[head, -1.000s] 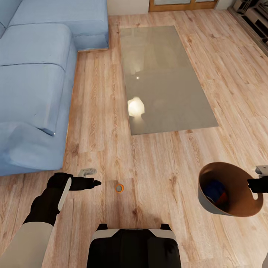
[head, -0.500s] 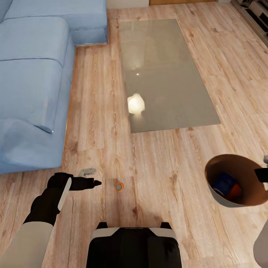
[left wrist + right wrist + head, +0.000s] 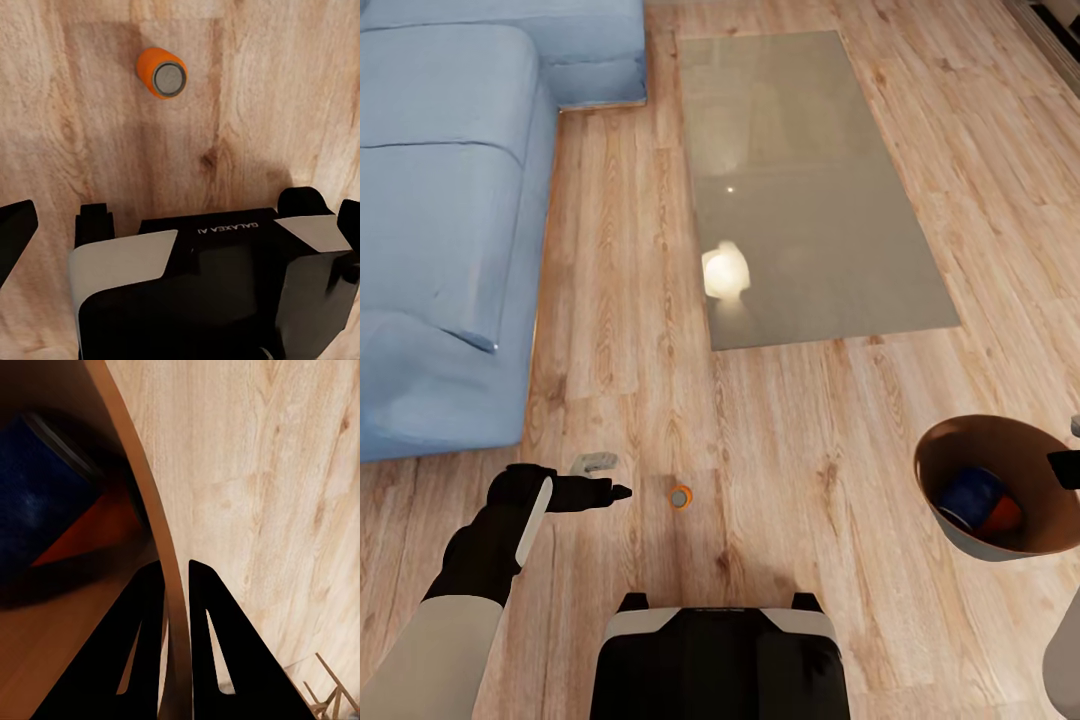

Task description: Put the three can of soda from the living room inside the tash can in the kitchen.

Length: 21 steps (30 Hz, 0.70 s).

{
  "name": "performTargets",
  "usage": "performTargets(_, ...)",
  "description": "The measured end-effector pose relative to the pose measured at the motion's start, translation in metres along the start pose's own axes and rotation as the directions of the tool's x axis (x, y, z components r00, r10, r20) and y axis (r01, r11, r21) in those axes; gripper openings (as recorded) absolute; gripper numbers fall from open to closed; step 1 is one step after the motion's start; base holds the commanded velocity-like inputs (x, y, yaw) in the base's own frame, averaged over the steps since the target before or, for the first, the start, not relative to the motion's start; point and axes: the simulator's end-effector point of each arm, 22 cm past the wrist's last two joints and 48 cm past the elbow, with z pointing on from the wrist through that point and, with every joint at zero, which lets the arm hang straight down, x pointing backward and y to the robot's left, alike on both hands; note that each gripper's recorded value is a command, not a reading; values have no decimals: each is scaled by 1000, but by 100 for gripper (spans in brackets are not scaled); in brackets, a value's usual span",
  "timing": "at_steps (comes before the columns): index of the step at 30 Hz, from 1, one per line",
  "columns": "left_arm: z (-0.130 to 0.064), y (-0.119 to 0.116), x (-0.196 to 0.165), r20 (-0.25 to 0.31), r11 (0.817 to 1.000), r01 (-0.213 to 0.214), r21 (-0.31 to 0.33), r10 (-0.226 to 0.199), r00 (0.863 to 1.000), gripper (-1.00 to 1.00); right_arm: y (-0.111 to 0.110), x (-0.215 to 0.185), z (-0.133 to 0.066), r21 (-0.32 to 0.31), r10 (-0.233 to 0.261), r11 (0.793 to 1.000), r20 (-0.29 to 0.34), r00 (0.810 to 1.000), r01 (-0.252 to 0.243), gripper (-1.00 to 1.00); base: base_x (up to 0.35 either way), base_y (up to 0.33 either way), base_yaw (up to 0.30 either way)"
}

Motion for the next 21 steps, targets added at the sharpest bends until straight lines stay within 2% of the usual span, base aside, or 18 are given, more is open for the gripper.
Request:
performTargets(6, 10, 3, 1, -9, 1000, 3, 0, -3, 1000, 100, 4, -2, 9, 1, -3, 1000, -7, 1000, 3, -100, 0, 0, 0)
performTargets(12, 20, 6, 2, -17, 1000, 6, -1, -6, 1000, 100, 2, -23, 6, 12, 8, 1000, 31, 999, -9, -100, 0, 0, 0)
performTargets(16, 27, 8, 3, -24, 1000, 7, -2, -7, 1000, 100, -5, -38, -3, 76, -10, 997, 43, 999, 7, -100, 0, 0, 0)
performTargets(19, 32, 9, 4, -29, 1000, 9, -2, -9, 1000, 100, -7, -51, -8, 98, -12, 995, 62, 998, 6, -100, 0, 0, 0)
performTargets(21, 36, 10, 5, -34, 1000, 10, -2, -10, 999, 100, -16, -63, -16, 135, -6, 991, 71, 997, -4, -100, 0, 0, 0)
